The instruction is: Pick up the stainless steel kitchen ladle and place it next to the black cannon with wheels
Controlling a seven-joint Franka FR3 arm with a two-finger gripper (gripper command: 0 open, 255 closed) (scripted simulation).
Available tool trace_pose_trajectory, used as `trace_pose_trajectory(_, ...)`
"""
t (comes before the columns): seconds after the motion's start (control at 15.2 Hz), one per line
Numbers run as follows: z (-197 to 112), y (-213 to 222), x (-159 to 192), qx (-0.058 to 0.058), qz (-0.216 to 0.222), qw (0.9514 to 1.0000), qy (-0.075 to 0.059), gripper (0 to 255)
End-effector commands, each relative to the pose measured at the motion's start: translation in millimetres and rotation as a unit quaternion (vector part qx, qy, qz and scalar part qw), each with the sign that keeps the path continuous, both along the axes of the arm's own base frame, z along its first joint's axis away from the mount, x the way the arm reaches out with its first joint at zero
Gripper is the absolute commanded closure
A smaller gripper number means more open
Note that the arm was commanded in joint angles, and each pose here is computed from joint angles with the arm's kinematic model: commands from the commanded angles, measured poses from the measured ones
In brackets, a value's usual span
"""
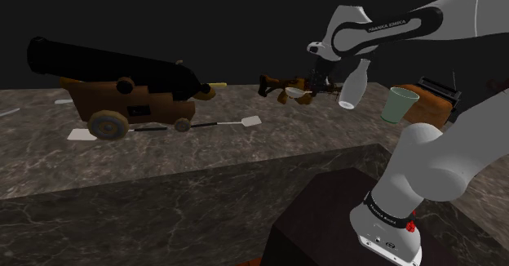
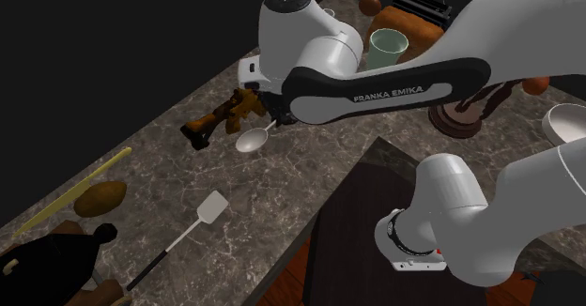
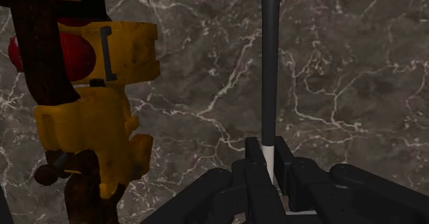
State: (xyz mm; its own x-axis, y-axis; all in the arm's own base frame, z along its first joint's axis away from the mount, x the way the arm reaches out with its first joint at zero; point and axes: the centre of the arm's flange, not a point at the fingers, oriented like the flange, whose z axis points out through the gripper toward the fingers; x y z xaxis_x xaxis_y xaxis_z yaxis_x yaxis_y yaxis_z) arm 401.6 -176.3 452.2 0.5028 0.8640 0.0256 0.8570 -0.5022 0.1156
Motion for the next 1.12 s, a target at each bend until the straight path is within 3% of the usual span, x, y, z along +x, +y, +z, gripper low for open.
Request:
trace_pose_trajectory(0.0,12,0,-1,0.0,0.0,1.0,0.0,255)
trace_pose_trajectory(1.06,96,0,-1,0.0,0.0,1.0,0.0,255)
